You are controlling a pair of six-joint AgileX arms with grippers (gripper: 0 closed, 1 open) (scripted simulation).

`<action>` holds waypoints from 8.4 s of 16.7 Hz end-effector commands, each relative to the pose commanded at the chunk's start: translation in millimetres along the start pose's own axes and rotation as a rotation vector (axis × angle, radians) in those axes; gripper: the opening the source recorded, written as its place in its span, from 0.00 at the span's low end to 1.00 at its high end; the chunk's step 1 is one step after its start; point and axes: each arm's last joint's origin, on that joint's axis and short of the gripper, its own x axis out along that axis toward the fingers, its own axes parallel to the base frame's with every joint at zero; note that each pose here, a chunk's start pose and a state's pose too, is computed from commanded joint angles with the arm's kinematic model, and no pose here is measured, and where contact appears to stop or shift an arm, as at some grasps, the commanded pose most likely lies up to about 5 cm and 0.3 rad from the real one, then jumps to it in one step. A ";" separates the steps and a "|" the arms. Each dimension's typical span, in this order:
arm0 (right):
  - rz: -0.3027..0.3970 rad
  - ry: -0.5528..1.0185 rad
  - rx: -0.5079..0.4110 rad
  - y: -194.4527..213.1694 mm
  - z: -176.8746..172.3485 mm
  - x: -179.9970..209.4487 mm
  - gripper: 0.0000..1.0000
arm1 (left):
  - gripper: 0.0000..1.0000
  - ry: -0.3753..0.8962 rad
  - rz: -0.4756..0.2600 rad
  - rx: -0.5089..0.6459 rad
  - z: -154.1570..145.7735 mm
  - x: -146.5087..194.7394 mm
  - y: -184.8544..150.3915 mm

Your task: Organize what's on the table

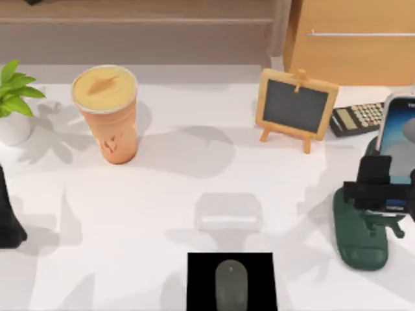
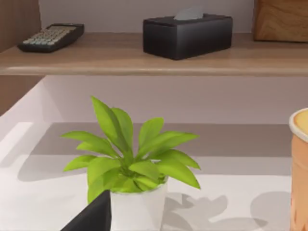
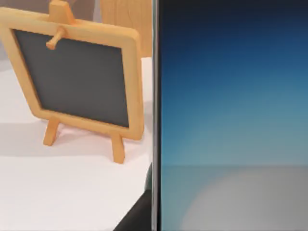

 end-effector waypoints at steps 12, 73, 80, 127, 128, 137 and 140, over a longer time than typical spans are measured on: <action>0.000 0.000 0.000 0.0 0.0 0.0 0.83 | 1.00 0.000 0.000 0.000 0.0 0.0 0.0; 0.060 -0.457 -0.018 -123.7 -64.4 -13.0 1.00 | 1.00 0.065 -0.021 0.001 -4.0 5.7 -6.3; 0.060 -0.457 -0.018 -123.7 -64.4 -13.0 1.00 | 1.00 0.206 -0.071 0.035 -7.7 37.5 -37.8; 0.060 -0.457 -0.018 -123.7 -64.4 -13.0 1.00 | 0.02 0.099 -0.027 -0.010 -86.2 187.1 -124.9; 0.060 -0.457 -0.018 -123.7 -64.4 -13.0 1.00 | 0.00 0.099 -0.027 -0.010 -86.2 187.1 -124.9; 0.060 -0.457 -0.018 -123.7 -64.4 -13.0 1.00 | 0.00 0.099 -0.028 -0.008 -85.5 186.7 -125.2; 0.060 -0.457 -0.018 -123.7 -64.4 -13.0 1.00 | 0.00 0.099 -0.028 -0.008 -81.6 186.7 -125.2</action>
